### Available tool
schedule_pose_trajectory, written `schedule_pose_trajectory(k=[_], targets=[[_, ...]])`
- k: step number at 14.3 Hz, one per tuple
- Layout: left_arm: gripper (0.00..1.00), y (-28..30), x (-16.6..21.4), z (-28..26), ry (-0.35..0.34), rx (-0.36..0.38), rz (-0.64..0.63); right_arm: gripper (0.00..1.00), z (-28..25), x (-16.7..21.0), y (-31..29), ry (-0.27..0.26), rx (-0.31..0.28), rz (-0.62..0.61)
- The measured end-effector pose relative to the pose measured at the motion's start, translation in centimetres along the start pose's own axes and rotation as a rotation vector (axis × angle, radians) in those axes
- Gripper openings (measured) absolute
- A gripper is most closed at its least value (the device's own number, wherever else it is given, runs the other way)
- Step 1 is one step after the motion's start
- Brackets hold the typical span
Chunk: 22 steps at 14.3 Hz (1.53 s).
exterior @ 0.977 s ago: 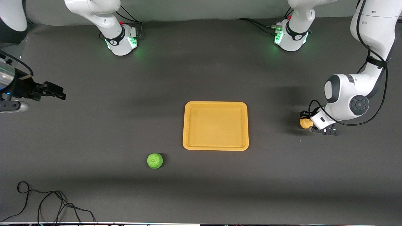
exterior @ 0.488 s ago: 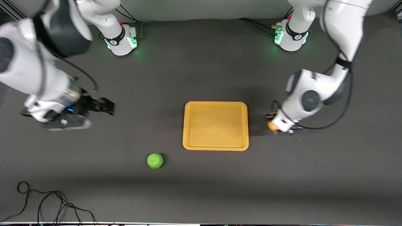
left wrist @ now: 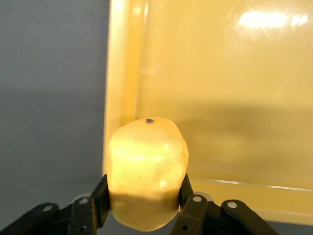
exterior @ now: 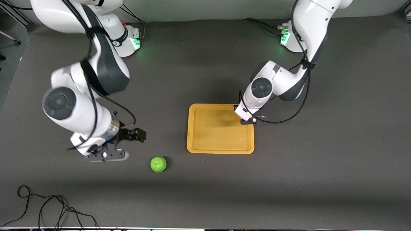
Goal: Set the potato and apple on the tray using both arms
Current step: 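Lower the potato onto the tray while the right gripper grasps the apple, then open the left gripper and withdraw while the right gripper lifts the apple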
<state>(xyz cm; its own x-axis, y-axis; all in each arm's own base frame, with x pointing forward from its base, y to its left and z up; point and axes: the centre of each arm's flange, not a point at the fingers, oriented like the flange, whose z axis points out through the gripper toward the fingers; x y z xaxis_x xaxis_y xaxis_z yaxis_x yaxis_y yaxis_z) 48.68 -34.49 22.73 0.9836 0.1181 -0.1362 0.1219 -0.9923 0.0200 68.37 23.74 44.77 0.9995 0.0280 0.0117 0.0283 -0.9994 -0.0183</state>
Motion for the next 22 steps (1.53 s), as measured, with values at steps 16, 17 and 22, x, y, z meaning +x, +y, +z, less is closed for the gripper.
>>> schedule_pose_trajectory(k=[16, 17, 22], targets=[[1.0, -0.3, 4.8, -1.1, 0.088, -0.065, -0.078, 0.97, 25.8, 2.8, -0.3, 0.063, 0.012, 0.006], [1.0, -0.7, 5.6, -2.8, 0.101, -0.067, -0.091, 0.87, 25.9, 2.7, -0.4, 0.061, 0.011, 0.004], [1.0, -6.4, 7.4, -17.4, 0.062, 0.038, -0.073, 0.7, 22.0, 3.2, -1.9, 0.088, 0.02, -0.012]])
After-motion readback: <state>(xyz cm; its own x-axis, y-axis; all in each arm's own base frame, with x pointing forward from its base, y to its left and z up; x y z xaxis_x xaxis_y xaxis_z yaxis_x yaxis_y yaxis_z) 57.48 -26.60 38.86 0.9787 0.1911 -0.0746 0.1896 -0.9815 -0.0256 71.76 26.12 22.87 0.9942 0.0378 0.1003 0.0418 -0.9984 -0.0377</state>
